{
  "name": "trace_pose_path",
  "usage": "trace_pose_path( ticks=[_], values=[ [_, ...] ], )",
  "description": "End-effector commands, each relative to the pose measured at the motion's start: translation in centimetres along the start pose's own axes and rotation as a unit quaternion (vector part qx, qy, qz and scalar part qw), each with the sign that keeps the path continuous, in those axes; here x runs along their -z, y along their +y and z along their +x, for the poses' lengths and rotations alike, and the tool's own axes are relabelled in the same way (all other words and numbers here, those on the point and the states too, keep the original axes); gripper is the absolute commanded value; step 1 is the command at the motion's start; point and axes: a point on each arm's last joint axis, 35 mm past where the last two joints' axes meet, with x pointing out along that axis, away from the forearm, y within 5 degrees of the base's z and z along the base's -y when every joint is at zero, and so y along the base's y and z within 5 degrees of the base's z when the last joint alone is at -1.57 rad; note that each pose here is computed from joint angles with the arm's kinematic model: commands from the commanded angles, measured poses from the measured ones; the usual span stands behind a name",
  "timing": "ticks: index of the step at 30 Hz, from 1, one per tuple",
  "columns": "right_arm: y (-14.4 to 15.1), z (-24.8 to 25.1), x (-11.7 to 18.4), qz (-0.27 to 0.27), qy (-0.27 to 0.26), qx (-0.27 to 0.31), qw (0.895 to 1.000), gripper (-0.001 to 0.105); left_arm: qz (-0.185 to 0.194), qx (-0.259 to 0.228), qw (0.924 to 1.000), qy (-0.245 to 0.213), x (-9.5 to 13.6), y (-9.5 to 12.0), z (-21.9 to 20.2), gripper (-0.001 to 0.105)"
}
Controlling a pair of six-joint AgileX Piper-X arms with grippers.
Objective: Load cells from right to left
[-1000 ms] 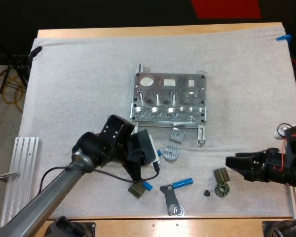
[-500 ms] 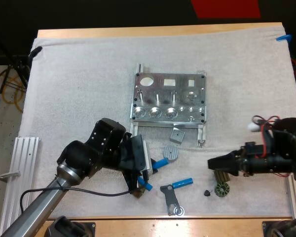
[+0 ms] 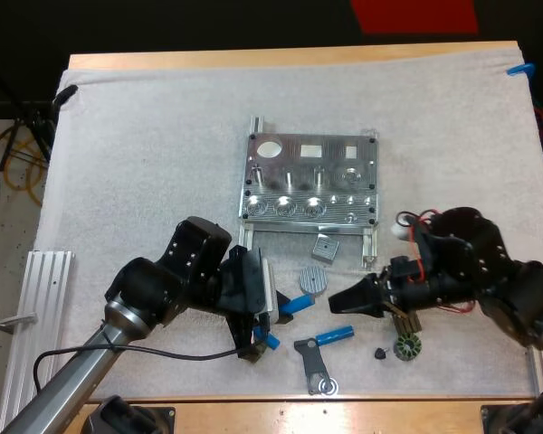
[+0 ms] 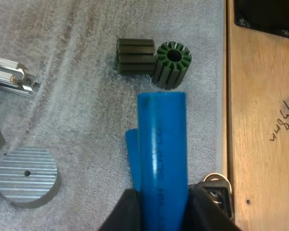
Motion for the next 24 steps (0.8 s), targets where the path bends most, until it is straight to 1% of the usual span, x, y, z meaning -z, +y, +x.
trace_pose_path(
  ticks=[1, 7, 12, 14, 19, 24],
  values=[
    [0.1, 0.2, -0.5, -0.002, -0.004, -0.004, 1.000, 0.055, 0.006, 0.007, 0.9999, -0.007, -0.2, -0.3, -0.2, 0.000],
    [-1.0, 1.7, -1.3, 0.025, 0.006, -0.023, 0.999, 0.055, 0.006, 0.007, 0.9999, -0.007, -0.2, -0.3, -0.2, 0.000],
    [-0.9, 2.9, -1.3, 0.035, 0.022, -0.037, 0.998, 0.055, 0.006, 0.007, 0.9999, -0.007, -0.2, -0.3, -0.2, 0.000],
    [-0.7, 3.6, -1.2, 0.031, 0.030, -0.040, 0.998, 0.055, 0.006, 0.008, 0.9999, -0.008, -0.2, -0.3, -0.2, 0.000],
    [-1.5, 4.9, -1.1, 0.042, 0.042, -0.021, 0.998, 0.055, 0.006, 0.014, 0.9998, -0.010, -0.3, -0.3, -0.2, 0.000],
    [-2.0, 5.5, -1.4, 0.044, 0.041, -0.019, 0.998, 0.055, 0.006, 0.017, 0.9998, -0.012, -0.3, -0.3, -0.2, 0.000]
  ],
)
